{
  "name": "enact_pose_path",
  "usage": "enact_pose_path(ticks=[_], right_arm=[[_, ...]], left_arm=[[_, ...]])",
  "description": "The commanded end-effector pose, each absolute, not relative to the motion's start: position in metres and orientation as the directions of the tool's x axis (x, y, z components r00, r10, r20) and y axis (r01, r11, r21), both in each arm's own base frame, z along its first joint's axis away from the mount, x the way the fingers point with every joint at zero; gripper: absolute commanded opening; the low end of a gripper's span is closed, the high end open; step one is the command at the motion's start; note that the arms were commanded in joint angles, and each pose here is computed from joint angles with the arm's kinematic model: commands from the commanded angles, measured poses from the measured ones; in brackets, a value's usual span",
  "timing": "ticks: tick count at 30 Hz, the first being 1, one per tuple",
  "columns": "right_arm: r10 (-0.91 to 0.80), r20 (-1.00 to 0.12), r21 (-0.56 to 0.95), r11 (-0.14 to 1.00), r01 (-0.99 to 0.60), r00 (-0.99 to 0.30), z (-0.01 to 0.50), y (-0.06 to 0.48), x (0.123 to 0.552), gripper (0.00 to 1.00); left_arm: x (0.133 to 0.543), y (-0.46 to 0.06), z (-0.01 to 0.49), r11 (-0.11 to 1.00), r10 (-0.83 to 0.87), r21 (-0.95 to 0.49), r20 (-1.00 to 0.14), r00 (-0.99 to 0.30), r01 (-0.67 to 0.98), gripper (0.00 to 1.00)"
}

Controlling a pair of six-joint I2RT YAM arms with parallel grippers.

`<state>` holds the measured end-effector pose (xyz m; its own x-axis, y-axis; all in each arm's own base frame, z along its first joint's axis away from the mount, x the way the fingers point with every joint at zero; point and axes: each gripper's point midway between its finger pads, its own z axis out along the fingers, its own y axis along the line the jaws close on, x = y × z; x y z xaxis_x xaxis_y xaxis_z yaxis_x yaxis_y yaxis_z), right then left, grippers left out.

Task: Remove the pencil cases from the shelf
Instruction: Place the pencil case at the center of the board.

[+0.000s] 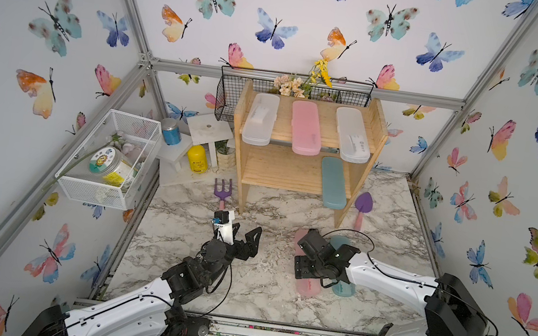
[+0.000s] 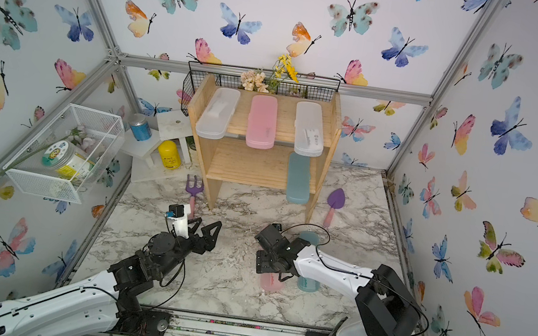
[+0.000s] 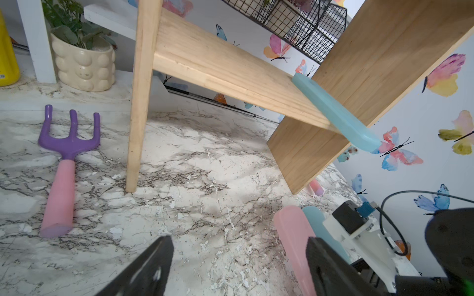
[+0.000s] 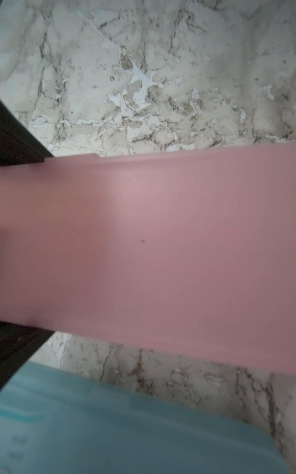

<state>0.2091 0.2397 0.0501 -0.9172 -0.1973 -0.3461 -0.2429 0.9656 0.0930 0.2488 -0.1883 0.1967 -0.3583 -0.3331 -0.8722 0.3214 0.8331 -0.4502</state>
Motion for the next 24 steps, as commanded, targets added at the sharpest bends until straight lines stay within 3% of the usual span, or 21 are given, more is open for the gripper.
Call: enact_pose_path(ticks=[1,24], right_arm=[[-0.18,-0.352,0.005,0.981,-0.194,-0.919,0.046,0.226,0.217,0.8],[-0.144,-0.326,-0.005,0.988,-0.151,-0.934,0.02,0.201,0.225,0.87]], left_arm=[[0.251,-0.193,0.207,0.819,-0.357,-0.47,-0.866,-0.35,0.33,0.87],[0.25,-0.191,0.203,0.823,-0.35,-0.466,-0.866,-0.358,0.324,0.88]])
